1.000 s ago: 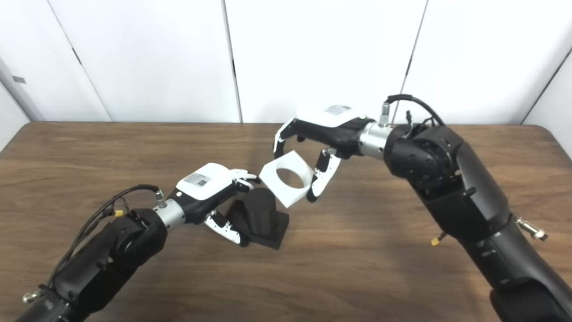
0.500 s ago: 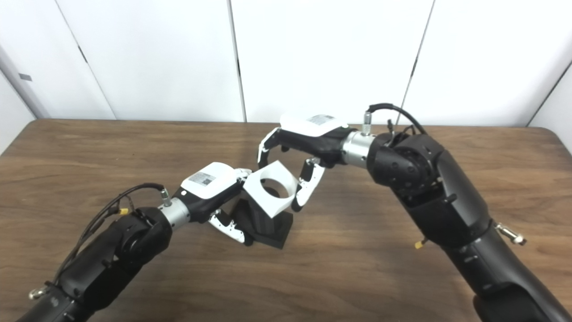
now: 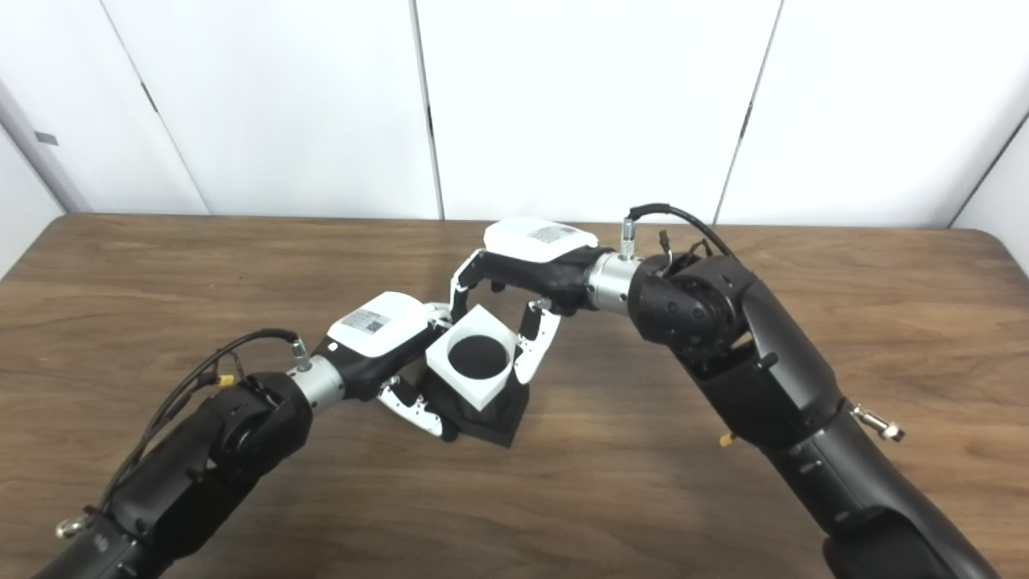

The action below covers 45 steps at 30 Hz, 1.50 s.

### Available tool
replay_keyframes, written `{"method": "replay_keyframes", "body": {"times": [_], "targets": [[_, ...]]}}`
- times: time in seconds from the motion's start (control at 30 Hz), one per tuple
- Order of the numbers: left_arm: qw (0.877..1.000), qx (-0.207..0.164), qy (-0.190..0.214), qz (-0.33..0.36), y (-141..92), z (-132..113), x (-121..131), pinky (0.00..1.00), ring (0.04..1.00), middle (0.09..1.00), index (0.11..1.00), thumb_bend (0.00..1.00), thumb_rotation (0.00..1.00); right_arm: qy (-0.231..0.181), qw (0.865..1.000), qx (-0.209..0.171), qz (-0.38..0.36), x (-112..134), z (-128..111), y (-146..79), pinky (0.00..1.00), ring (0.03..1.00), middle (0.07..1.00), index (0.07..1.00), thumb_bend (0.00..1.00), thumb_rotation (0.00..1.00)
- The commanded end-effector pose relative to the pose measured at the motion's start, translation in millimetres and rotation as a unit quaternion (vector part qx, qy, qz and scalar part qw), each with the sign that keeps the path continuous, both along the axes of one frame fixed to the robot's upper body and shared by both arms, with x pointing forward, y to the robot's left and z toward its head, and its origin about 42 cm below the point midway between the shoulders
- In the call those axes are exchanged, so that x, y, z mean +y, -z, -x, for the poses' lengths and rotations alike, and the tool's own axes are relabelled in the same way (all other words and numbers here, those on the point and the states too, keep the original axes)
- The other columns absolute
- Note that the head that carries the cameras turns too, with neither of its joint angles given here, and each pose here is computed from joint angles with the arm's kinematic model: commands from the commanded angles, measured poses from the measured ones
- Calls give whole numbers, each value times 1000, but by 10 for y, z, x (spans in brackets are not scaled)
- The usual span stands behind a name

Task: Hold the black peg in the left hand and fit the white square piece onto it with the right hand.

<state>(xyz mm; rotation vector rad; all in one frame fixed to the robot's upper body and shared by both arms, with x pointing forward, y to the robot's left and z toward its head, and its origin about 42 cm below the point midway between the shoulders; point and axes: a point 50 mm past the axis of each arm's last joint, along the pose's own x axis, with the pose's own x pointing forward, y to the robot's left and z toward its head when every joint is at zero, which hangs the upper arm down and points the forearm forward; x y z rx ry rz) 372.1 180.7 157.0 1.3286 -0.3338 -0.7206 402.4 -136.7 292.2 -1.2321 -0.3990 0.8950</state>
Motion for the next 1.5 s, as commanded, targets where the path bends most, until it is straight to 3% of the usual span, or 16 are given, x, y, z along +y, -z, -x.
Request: {"method": "replay_keyframes", "body": {"times": [0.0,0.73,0.97,1.03,1.1,1.3,1.47], "targets": [[997,49,3,-59,291,122,-4,702,901,877,493,523,75,-16,999,-36,-14,62,-8,-172,698,809,760,479,523,129],[998,45,7,-50,273,126,-44,682,896,876,492,523,75,-18,1000,-11,13,116,-99,168,702,799,757,478,524,131],[998,43,4,-53,253,120,-25,677,894,874,492,523,76,3,998,10,59,51,-125,283,704,805,781,491,523,152],[998,42,3,-52,250,115,-10,676,888,870,492,523,75,12,997,17,70,14,-119,285,708,817,799,627,811,274],[998,43,2,-52,249,111,5,676,884,868,492,523,75,19,997,21,74,-29,-114,286,714,823,808,679,887,299],[997,46,-1,-57,255,102,30,684,885,871,492,523,75,41,996,21,75,-237,-110,240,727,831,825,736,926,300],[997,47,-4,-53,257,96,29,687,873,870,492,523,75,69,996,29,44,-413,-93,189,739,832,829,735,902,234]]}}
